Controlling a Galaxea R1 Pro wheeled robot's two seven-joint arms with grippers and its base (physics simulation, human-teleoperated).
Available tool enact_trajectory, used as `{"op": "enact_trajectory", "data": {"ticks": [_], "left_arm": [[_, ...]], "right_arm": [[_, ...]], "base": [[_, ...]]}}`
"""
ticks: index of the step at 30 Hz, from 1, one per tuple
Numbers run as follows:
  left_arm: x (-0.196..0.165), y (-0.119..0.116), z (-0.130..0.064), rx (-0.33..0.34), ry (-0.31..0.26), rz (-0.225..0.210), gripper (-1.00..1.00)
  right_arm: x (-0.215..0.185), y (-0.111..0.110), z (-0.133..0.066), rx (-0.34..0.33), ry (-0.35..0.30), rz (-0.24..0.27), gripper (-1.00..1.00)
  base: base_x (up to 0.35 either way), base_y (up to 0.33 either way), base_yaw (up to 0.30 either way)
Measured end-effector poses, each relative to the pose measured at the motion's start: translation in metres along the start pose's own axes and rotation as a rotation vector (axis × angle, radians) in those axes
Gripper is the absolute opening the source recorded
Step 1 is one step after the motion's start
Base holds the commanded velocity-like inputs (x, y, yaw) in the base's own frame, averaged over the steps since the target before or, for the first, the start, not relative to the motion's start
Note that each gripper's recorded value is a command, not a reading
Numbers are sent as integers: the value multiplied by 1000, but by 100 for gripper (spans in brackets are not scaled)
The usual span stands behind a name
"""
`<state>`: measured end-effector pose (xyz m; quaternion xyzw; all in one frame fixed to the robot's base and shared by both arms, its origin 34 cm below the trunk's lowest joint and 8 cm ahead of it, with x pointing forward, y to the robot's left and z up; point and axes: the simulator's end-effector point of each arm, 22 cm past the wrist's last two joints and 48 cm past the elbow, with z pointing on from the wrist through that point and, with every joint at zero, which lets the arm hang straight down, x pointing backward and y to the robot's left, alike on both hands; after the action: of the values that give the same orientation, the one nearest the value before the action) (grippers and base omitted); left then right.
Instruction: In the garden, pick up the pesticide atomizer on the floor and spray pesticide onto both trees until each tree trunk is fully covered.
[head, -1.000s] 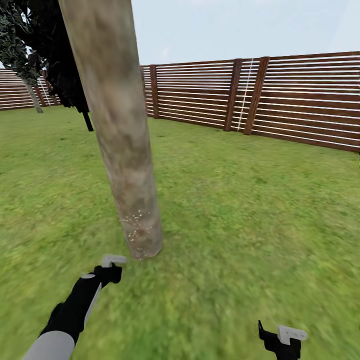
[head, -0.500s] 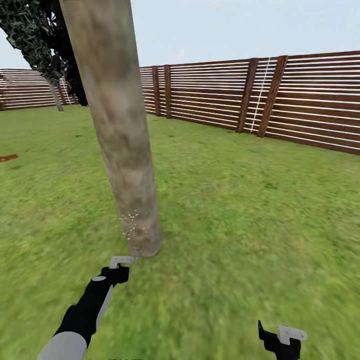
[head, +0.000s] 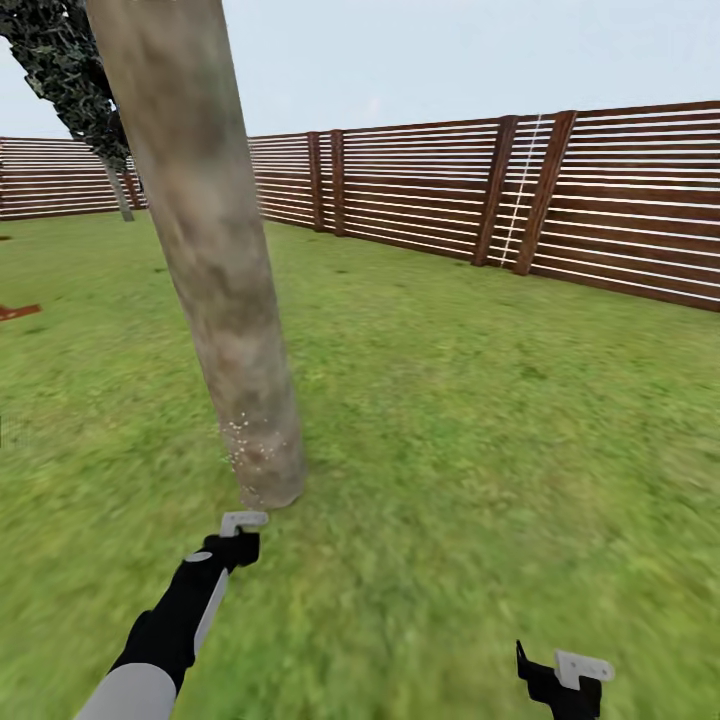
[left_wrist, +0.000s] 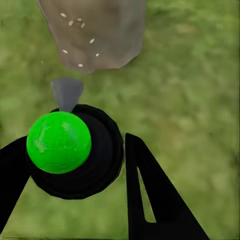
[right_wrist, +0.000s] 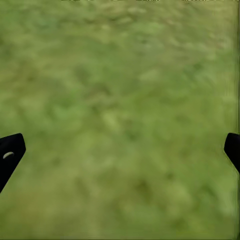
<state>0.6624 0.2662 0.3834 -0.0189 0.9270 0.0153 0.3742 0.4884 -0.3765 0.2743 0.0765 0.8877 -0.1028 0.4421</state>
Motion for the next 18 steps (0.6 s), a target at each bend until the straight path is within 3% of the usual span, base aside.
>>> {"op": "enact_trajectory", "data": {"ticks": [3,13,18], "left_arm": [[-1,11,-1,-51,-1,-4,-100],[-1,11,-1,-59,-2,-7,-100],[-1,12,-1,-59,-2,-6,-100]], "right_arm": [[0,0,0,0,0,0,100],[0,0,0,-1,0,0,100],[0,0,0,0,0,0,100]], "base": [[0,-274,253],[145,-243,270],[230,-192,60]]}}
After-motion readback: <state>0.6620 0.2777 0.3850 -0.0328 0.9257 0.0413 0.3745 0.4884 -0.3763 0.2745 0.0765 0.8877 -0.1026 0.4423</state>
